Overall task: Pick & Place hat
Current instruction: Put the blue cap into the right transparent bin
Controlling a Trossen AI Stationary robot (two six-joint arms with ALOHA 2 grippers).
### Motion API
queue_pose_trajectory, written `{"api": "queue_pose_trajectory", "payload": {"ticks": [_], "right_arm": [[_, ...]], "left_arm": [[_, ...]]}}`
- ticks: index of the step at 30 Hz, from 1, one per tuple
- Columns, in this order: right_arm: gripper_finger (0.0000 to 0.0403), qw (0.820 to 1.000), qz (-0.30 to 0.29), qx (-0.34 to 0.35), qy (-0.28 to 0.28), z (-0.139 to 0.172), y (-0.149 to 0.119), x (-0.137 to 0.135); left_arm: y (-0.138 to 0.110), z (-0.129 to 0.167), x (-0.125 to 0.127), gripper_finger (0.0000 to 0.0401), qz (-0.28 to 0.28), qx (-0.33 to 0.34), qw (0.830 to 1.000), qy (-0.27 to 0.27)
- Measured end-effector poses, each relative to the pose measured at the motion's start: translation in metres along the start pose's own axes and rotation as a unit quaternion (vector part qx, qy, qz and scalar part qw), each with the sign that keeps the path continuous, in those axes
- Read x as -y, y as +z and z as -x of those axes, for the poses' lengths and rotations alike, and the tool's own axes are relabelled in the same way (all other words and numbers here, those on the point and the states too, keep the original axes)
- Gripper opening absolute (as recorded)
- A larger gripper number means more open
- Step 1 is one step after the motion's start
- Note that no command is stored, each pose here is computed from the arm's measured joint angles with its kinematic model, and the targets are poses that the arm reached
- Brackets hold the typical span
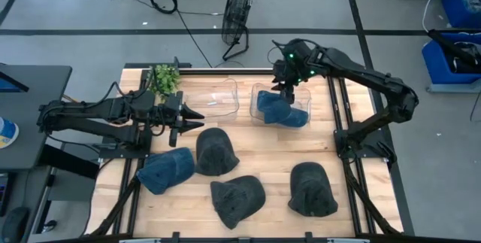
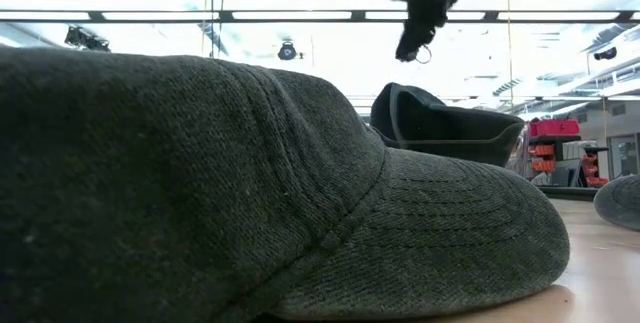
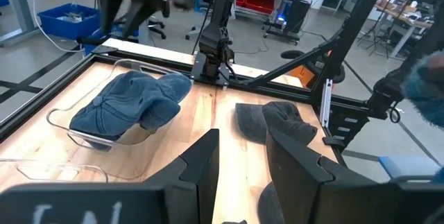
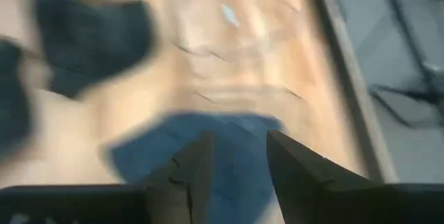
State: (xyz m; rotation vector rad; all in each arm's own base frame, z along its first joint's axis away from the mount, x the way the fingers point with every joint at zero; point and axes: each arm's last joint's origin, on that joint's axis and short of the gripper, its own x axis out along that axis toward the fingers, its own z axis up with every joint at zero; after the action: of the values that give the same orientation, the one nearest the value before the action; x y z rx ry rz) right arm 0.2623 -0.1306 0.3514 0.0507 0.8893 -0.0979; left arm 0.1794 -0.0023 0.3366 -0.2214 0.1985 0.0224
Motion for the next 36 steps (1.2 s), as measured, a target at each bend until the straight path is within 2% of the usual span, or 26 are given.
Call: {"api": "queue_pose_trajectory", "payload": {"ticks": [5,8,13,19,22,24,26,28,30,33,36], "right_arm": [[0.0142,0.990,0.055,0.056,0.113,-0.009,0.015,-0.037],[0.0142,0.982,0.094,0.073,0.144,-0.016,0.019,-0.061],[0.0142,0.978,0.139,0.073,0.138,-0.019,0.022,-0.095],[0.0142,0.979,0.164,0.051,0.113,-0.019,0.019,-0.124],[0.0142,0.983,0.148,0.036,0.102,-0.019,0.017,-0.134],[0.0142,0.986,0.136,0.016,0.090,-0.019,0.013,-0.139],[0.0142,0.989,0.133,-0.011,0.071,-0.019,0.008,-0.141],[0.0142,0.989,0.135,-0.034,0.052,-0.019,0.003,-0.142],[0.0142,0.989,0.136,-0.045,0.036,-0.019,0.001,-0.142],[0.0142,0.990,0.132,-0.042,0.034,-0.019,0.002,-0.142],[0.0142,0.991,0.130,-0.027,0.034,-0.019,0.005,-0.142]], "left_arm": [[0.003,0.000,0.002,0.0126,0.012,0.015,1.000,-0.009],[0.006,0.000,0.007,0.0126,-0.002,0.035,0.999,-0.026],[0.021,0.007,0.019,0.0126,-0.032,0.061,0.996,-0.057],[0.028,0.014,0.032,0.0126,-0.084,0.071,0.992,-0.065],[0.022,0.017,0.034,0.0126,-0.097,0.020,0.994,-0.041],[0.013,0.019,0.032,0.0126,-0.068,-0.040,0.997,0.001],[0.001,0.022,0.029,0.0126,-0.019,-0.111,0.993,0.042],[-0.014,0.024,0.026,0.0126,0.032,-0.187,0.979,0.074],[-0.028,0.028,0.025,0.0126,0.080,-0.262,0.957,0.095],[-0.046,0.031,0.025,0.0125,0.128,-0.362,0.913,0.137],[-0.057,0.030,0.028,0.0125,0.150,-0.431,0.876,0.153]]}}
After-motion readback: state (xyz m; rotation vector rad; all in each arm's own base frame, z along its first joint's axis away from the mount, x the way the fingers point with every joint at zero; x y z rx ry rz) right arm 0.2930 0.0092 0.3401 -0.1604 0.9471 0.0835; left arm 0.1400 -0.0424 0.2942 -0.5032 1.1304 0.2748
